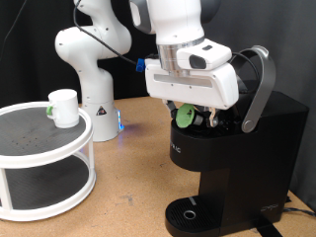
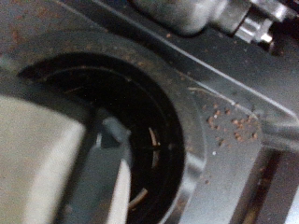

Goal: Make a cup of coffee with the keurig machine

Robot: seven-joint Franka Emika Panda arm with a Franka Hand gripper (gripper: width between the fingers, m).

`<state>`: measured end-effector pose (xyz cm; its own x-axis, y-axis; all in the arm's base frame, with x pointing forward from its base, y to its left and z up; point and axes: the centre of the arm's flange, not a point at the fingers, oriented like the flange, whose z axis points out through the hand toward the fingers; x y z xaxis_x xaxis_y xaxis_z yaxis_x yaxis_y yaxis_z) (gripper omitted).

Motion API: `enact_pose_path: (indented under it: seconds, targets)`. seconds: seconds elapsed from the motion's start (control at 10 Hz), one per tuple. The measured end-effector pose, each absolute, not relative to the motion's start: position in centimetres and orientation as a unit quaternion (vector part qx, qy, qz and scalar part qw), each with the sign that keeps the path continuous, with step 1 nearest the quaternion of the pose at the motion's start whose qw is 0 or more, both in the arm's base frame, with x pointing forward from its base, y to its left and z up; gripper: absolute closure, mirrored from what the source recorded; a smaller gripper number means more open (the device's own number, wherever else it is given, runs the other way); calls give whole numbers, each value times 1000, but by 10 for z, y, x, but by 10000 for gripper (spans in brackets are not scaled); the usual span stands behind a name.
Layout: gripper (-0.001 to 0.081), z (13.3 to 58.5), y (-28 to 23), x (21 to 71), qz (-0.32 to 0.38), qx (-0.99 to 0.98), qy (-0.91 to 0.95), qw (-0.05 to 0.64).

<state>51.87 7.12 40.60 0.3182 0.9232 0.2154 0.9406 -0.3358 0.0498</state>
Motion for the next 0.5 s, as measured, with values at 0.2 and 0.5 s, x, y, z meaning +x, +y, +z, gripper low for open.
enact_pose_path:
  seconds: [0.2, 0.5]
  targets:
    - [3, 410, 72, 521, -113, -814, -568, 48]
    - [3, 426, 78, 534, -129, -824, -549, 47]
